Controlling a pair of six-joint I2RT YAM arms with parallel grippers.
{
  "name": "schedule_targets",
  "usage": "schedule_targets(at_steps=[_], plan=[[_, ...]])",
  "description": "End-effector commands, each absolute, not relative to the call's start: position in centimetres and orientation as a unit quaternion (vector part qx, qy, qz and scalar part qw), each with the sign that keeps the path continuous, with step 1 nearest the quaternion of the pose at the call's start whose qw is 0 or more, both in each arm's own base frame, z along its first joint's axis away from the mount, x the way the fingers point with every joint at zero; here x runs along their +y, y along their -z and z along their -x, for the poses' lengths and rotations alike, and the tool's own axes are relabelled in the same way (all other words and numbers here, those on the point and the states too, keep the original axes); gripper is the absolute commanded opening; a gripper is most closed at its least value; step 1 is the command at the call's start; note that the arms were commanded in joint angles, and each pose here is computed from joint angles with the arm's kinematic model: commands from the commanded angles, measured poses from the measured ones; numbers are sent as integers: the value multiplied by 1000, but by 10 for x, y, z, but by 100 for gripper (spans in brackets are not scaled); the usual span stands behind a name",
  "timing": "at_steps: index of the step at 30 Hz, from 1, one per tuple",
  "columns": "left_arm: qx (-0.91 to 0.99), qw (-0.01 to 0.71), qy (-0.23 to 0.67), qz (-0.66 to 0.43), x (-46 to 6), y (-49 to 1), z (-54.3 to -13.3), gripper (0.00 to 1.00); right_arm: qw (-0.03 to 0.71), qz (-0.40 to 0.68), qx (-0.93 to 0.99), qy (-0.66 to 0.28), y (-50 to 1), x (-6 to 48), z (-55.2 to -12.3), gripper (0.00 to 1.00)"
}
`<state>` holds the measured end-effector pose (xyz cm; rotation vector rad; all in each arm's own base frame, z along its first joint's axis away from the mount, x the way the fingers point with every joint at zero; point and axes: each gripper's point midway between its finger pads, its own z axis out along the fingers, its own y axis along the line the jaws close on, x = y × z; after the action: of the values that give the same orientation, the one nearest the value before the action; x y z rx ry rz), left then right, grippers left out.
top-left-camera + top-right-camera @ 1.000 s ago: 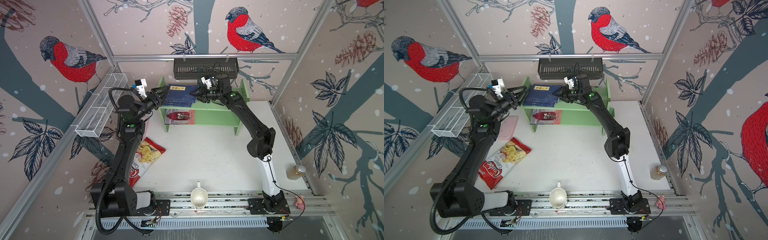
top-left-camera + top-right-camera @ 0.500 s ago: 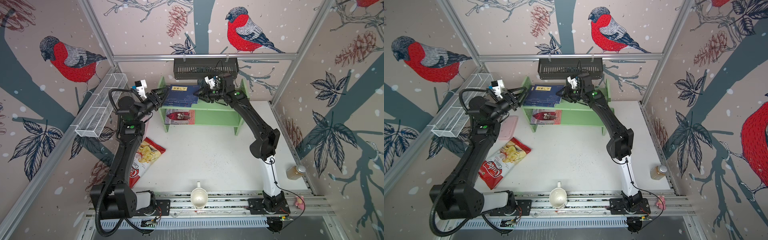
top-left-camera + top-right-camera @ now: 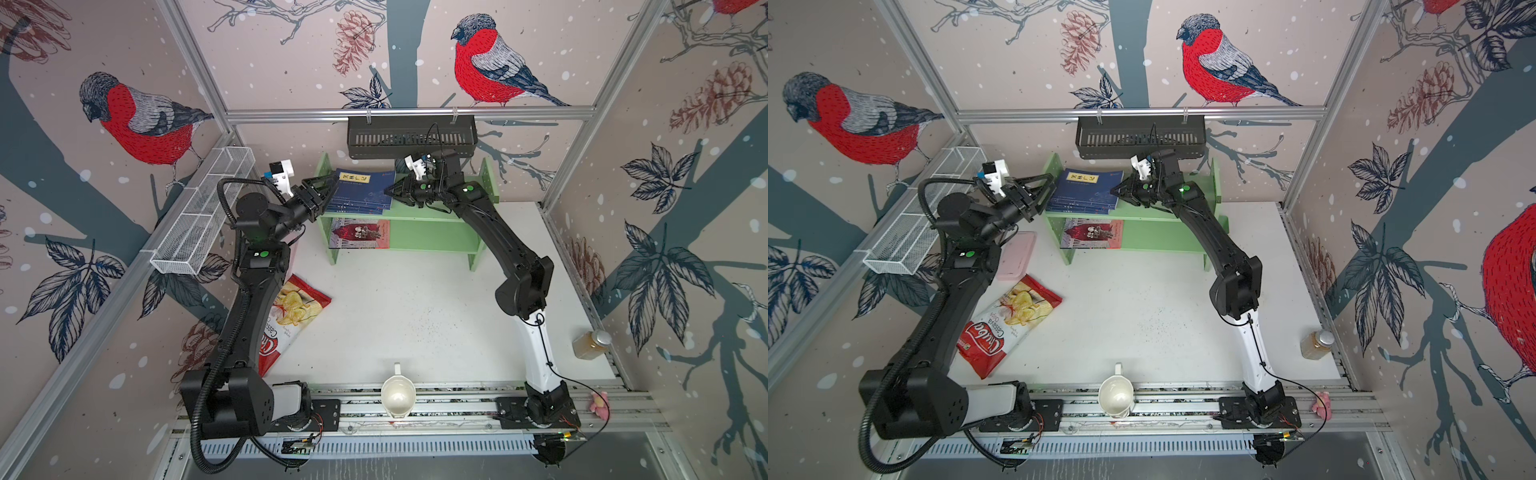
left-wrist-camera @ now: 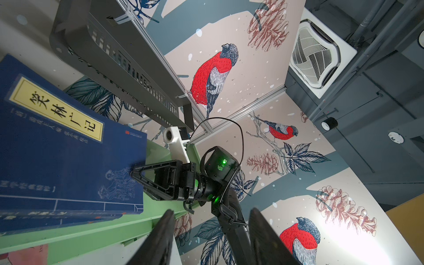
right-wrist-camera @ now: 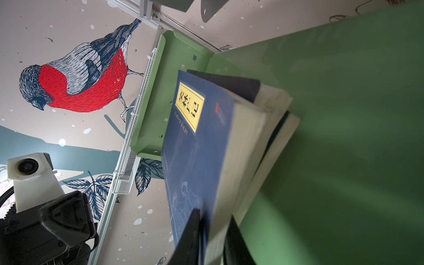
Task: Stacking books/files
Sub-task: Place the book on the bookshelf.
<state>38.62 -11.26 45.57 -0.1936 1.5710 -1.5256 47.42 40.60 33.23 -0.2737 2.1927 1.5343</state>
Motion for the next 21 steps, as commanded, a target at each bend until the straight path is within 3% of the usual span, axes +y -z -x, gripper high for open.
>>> schedule_targets(at_steps=[1,11,21], plan=[[624,466,624,61,-114,-466,-383,53,236,112,780,-568,-341,414,-474,28],[625,465,624,59,-114,-463,-383,53,276,90,793,-536,-359,387,-481,41],[623,465,625,62,-113,-462,-381,53,270,99,804,-520,-353,386,-468,33]])
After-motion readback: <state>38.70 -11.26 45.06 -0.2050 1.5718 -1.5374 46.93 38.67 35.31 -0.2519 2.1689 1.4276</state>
